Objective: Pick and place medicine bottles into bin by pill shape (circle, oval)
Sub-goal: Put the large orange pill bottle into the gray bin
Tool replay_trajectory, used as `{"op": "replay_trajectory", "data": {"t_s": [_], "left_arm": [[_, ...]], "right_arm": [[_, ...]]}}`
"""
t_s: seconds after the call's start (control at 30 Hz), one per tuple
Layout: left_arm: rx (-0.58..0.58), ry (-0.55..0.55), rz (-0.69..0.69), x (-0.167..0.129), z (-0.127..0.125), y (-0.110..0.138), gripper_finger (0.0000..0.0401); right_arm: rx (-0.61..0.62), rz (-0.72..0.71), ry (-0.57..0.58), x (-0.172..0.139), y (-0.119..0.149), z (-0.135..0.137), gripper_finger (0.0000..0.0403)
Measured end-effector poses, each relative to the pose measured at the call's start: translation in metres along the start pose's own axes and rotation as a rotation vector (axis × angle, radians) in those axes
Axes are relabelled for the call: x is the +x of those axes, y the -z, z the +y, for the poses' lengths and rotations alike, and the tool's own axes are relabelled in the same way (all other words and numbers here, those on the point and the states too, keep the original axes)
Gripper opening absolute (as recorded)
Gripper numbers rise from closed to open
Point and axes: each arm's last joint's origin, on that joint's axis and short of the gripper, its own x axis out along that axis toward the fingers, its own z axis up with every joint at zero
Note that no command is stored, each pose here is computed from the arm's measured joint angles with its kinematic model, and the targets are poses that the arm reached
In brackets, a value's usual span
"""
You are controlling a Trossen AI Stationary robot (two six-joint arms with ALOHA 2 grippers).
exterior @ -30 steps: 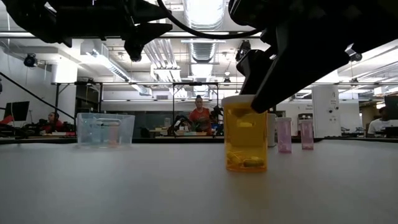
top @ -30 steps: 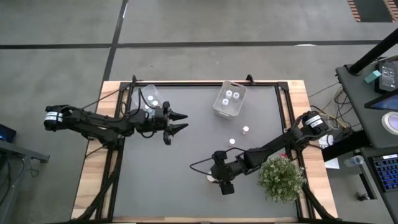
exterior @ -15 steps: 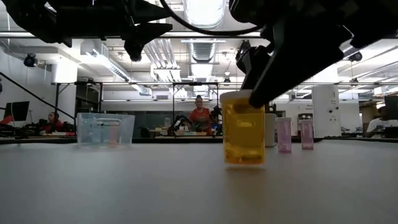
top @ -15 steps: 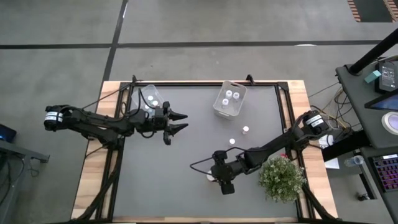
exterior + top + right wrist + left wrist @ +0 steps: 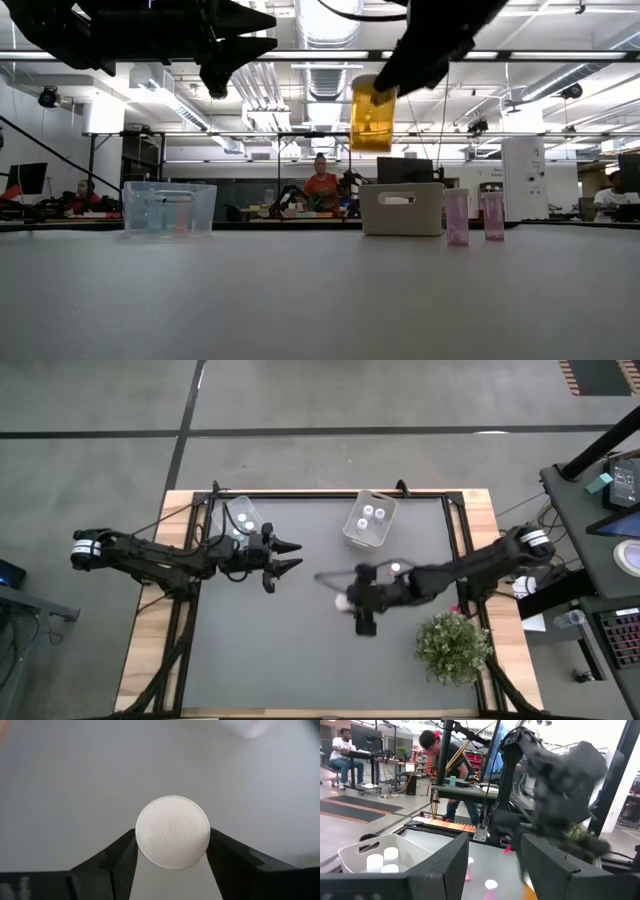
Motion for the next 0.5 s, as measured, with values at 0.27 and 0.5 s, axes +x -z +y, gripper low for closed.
{"op": "replay_trajectory", "data": {"t_s": [0.27, 0.5], "left_arm": [[0.053, 0.001, -0.007, 0.000, 0.000, -0.001, 0.0169], [0.097, -0.006, -0.009, 0.000, 0.000, -0.001, 0.0169]], "right_arm": [[0.244, -0.044, 0.203, -0.045, -0.012, -0.084, 0.0209], [0.451, 0.055, 0.437, -0.057, 0.005, -0.152, 0.0208]]}}
